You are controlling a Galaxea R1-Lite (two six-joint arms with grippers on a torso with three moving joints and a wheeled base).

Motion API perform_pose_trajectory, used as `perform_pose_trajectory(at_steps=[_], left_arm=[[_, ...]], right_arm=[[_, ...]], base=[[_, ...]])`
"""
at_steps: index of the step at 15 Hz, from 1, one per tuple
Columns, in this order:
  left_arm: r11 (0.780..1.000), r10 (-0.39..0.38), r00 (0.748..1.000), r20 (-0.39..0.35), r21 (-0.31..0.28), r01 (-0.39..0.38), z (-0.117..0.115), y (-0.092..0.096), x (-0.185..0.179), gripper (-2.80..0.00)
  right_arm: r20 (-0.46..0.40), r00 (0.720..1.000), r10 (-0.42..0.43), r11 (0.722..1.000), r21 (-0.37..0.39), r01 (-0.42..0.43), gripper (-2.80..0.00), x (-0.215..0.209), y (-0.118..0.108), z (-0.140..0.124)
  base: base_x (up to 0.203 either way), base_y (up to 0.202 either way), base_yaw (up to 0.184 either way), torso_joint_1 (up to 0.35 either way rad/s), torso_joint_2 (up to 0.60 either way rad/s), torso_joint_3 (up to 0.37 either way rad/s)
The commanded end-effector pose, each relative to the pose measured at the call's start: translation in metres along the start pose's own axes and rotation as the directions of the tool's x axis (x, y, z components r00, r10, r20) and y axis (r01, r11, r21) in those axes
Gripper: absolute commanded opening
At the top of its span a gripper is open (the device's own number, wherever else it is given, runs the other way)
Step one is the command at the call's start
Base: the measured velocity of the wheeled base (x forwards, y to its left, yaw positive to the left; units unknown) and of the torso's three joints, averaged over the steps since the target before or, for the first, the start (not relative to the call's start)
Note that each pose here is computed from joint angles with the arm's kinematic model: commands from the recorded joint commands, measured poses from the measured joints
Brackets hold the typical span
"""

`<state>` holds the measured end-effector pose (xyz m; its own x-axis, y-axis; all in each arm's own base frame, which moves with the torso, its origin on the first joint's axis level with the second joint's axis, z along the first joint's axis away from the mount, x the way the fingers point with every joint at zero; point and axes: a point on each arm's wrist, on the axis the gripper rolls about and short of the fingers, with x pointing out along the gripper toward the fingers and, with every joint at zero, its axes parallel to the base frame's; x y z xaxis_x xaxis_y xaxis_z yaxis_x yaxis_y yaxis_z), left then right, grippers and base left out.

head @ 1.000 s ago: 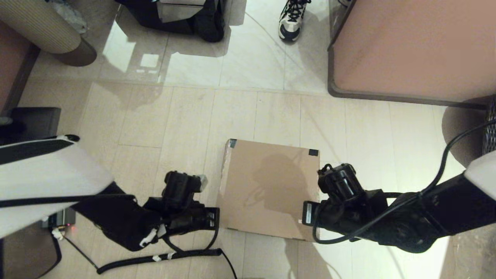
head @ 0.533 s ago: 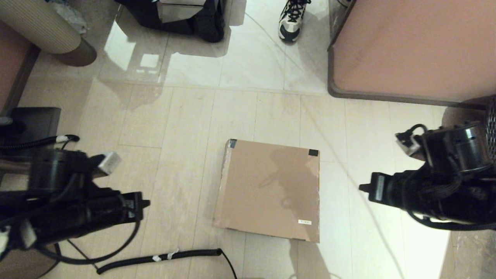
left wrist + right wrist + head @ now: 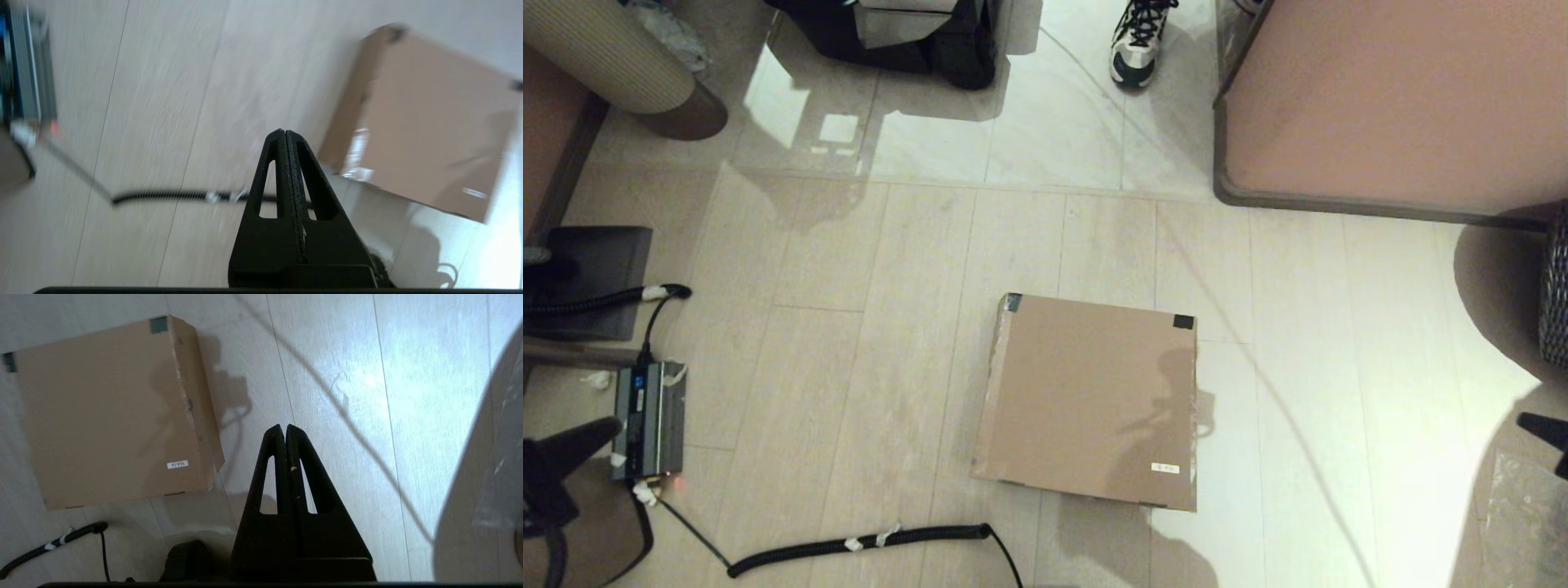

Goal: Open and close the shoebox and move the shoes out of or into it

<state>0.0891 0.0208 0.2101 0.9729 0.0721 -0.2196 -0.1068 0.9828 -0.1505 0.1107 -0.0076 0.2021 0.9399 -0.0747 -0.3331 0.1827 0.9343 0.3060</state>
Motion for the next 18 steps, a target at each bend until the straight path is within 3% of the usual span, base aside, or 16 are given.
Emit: perform_pose_trajectory(at_steps=[1,3,4,6,7,8,10,11,13,15,18], left_arm=[[0.998,-0.048,0.985,0.167,0.047,0.041,-0.011,-0.008,-0.046,-2.8],[0.997,-0.058,0.981,0.183,0.061,0.047,-0.037,-0.009,-0.062,-2.8],[0.998,-0.043,0.988,0.147,0.053,0.036,-0.061,-0.008,-0.067,-2.8],[1.0,-0.014,1.0,-0.024,0.017,0.015,-0.117,-0.002,-0.068,-2.8],[1.0,-0.002,0.997,-0.08,0.013,0.003,-0.132,0.0,-0.067,-2.8],[1.0,0.019,0.994,-0.104,0.024,-0.017,-0.134,0.001,-0.066,-2.8],[0.985,0.166,0.972,-0.164,0.072,-0.156,-0.137,0.005,-0.062,-2.8],[0.983,0.174,0.966,-0.19,0.083,-0.161,-0.137,0.006,-0.06,-2.8],[0.993,0.086,0.963,-0.255,0.099,-0.063,-0.136,0.006,-0.054,-2.8],[0.993,0.003,0.979,-0.205,0.119,0.022,-0.137,0.005,-0.06,-2.8],[0.985,-0.067,0.998,-0.01,0.158,0.068,-0.138,0.005,-0.063,-2.8]], right_arm=[[0.168,0.984,0.06,0.996,-0.08,-0.047,-2.8,-0.049,-0.007,-0.018],[0.156,0.986,0.061,0.982,-0.188,-0.032,-2.8,-0.057,-0.018,-0.048],[0.117,0.992,0.046,0.974,-0.226,-0.018,-2.8,-0.057,-0.026,-0.071],[0.075,0.997,0.017,0.95,-0.313,0.007,-2.8,-0.059,-0.041,-0.116],[0.051,0.999,0.008,0.94,-0.341,0.01,-2.8,-0.062,-0.047,-0.132],[-0.022,1.0,-0.013,0.934,-0.357,0.004,-2.8,-0.065,-0.05,-0.144],[-0.064,0.997,0.042,0.92,-0.387,-0.063,-2.8,-0.07,-0.05,-0.145],[-0.079,0.993,0.086,0.909,-0.402,-0.111,-2.8,-0.07,-0.05,-0.145],[-0.09,0.984,0.157,0.891,-0.417,-0.18,-2.8,-0.071,-0.051,-0.145],[-0.01,0.99,0.142,0.907,-0.399,-0.134,-2.8,-0.075,-0.052,-0.146],[0.168,0.974,0.153,0.921,-0.382,-0.079,-2.8,-0.087,-0.056,-0.153]], base=[[0.0,0.0,0.0,0.0,0.0,0.0],[0.0,0.0,0.0,0.0,0.0,0.0],[0.0,0.0,0.0,0.0,0.0,0.0],[0.0,0.0,0.0,0.0,0.0,0.0],[0.0,0.0,0.0,0.0,0.0,0.0],[0.0,0.0,0.0,0.0,0.0,0.0],[0.0,0.0,0.0,0.0,0.0,0.0],[0.0,0.0,0.0,0.0,0.0,0.0],[0.0,0.0,0.0,0.0,0.0,0.0],[0.0,0.0,0.0,0.0,0.0,0.0],[0.0,0.0,0.0,0.0,0.0,0.0]])
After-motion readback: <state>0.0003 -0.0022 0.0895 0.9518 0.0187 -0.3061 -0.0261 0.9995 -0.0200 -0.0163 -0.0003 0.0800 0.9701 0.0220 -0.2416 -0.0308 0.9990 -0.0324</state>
